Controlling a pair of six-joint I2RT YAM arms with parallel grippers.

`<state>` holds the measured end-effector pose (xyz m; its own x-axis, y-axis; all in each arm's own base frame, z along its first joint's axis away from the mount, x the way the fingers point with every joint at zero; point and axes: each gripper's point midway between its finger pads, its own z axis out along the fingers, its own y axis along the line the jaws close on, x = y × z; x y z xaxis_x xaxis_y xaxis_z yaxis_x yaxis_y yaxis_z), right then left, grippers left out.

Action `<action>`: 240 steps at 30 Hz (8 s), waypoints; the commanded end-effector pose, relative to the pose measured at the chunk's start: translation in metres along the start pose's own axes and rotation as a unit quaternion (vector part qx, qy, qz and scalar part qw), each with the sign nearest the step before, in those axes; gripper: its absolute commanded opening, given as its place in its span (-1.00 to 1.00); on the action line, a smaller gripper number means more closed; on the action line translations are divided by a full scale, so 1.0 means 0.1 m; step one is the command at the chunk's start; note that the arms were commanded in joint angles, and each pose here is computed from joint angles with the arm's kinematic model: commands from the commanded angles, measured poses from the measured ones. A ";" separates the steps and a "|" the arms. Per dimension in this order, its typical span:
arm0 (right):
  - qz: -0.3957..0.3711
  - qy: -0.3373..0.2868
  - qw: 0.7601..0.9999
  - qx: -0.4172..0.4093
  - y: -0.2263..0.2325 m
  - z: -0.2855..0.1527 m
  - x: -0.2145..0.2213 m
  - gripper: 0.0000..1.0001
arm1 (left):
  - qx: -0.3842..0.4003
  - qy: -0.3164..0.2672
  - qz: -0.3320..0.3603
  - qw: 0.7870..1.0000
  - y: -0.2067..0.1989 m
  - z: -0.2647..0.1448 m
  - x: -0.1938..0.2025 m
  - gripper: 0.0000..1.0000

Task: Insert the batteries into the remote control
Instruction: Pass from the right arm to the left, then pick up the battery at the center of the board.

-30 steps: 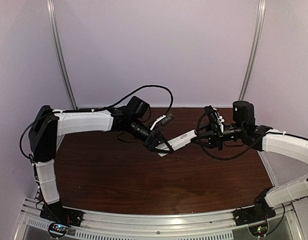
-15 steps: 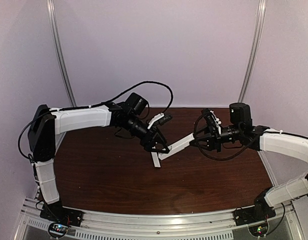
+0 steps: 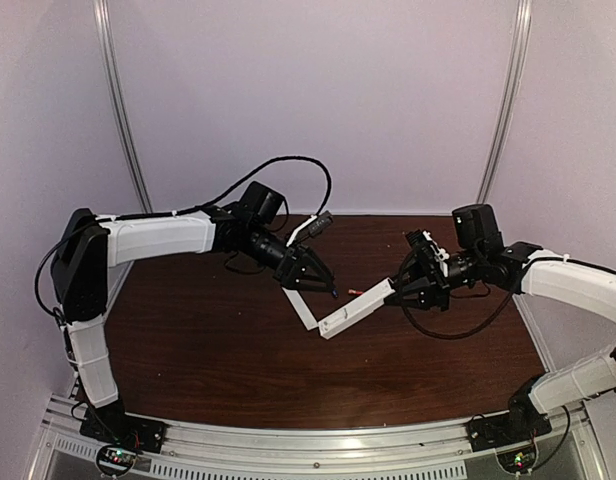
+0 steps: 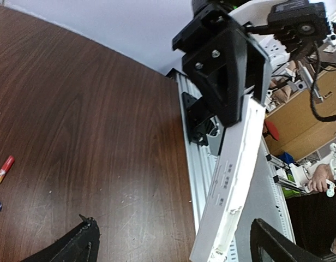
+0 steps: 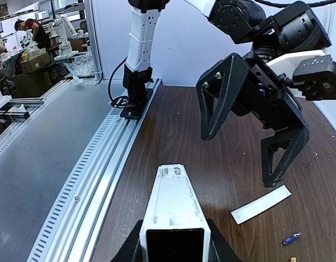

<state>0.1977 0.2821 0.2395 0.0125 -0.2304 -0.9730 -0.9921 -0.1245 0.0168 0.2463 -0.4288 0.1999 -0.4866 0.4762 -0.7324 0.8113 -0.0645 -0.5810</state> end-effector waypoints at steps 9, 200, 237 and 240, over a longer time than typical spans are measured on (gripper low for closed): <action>-0.040 -0.002 0.997 -0.066 0.30 0.08 -0.08 -1.00 | 0.165 0.008 0.053 0.985 -0.67 0.42 -0.33 0.96; 0.171 0.428 0.865 0.198 -2.10 0.21 2.07 -0.19 | -0.142 -0.484 -0.206 0.839 0.46 -1.37 0.26 -1.00; 0.271 0.217 0.891 0.293 -1.54 0.22 0.41 -1.00 | -0.258 -0.507 -0.129 0.812 0.55 -1.68 0.12 -1.00; 0.267 0.164 0.902 0.297 -1.41 0.32 0.01 -1.00 | -0.247 -0.515 -0.134 0.810 0.56 -1.67 0.11 -1.00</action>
<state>0.3511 0.3017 0.1862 -0.5353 -0.5282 -0.6591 -0.7791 0.6101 0.1438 0.3320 -0.2829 0.2027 -0.5231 -0.5470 -0.6536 0.5101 0.4133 -0.7543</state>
